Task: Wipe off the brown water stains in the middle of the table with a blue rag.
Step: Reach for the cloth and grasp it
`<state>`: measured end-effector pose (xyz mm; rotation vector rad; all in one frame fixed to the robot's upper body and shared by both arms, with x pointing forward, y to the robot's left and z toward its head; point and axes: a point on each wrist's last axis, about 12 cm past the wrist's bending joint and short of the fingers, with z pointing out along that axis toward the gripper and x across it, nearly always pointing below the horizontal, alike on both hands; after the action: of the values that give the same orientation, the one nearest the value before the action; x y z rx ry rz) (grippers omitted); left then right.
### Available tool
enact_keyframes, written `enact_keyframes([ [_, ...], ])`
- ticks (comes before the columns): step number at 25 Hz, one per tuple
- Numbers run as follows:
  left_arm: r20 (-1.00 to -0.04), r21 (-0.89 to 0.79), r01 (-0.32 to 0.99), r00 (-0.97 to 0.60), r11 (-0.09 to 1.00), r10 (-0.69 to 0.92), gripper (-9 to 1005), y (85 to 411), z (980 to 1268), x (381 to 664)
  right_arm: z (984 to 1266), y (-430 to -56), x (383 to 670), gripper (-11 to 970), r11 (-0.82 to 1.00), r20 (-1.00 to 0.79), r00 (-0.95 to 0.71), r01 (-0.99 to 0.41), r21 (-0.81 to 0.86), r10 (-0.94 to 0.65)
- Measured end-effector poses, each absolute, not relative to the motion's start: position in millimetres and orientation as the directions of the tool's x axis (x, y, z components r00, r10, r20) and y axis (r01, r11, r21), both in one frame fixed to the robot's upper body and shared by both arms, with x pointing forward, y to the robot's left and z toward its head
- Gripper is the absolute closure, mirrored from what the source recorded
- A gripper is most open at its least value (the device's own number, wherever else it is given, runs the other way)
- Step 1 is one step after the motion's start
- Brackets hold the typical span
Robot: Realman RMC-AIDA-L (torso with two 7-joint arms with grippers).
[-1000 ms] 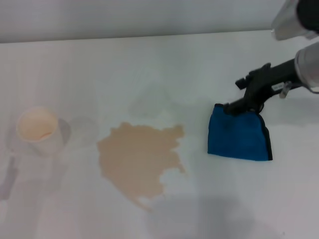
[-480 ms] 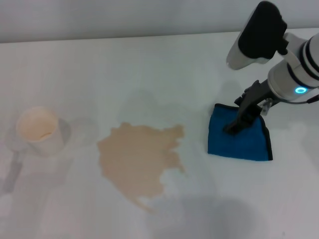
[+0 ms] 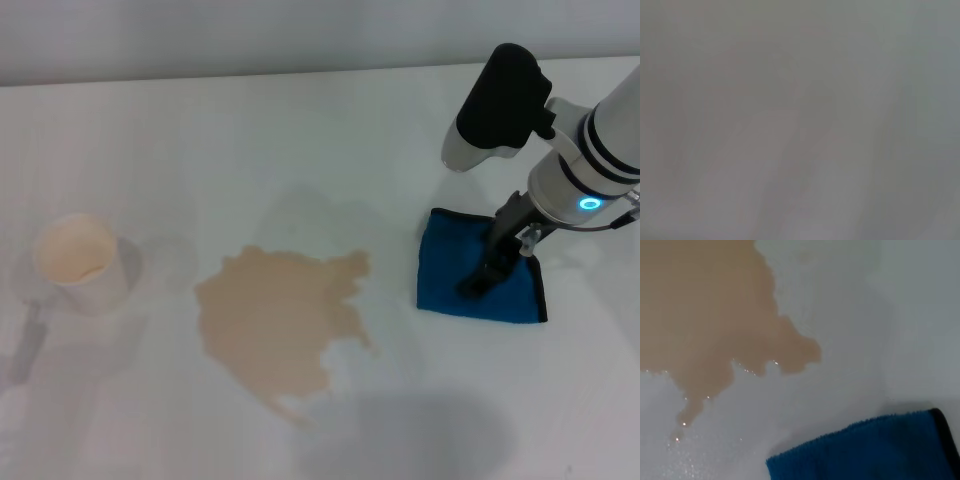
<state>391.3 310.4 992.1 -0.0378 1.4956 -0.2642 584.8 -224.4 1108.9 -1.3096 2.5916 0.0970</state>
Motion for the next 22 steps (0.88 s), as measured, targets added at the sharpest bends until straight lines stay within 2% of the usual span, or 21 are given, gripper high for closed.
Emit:
enact_keyframes([
  [8,-0.979,-0.188,0.152,0.053,0.970,-0.198,121,310.2,992.2,391.8,1103.6,-224.0,584.4,102,0.618,-0.208,-0.596,-0.784,-0.056,-0.775],
  [14,-0.979,-0.188,0.158,0.054,0.969,-0.199,121,309.4,992.7,393.5,1102.4,-223.7,584.3,165,0.621,-0.197,-0.600,-0.782,-0.058,-0.775],
  [22,-0.979,-0.188,0.160,0.054,0.969,-0.199,120,309.1,992.7,393.7,1103.5,-223.2,582.6,194,0.623,-0.176,-0.608,-0.781,-0.045,-0.774],
])
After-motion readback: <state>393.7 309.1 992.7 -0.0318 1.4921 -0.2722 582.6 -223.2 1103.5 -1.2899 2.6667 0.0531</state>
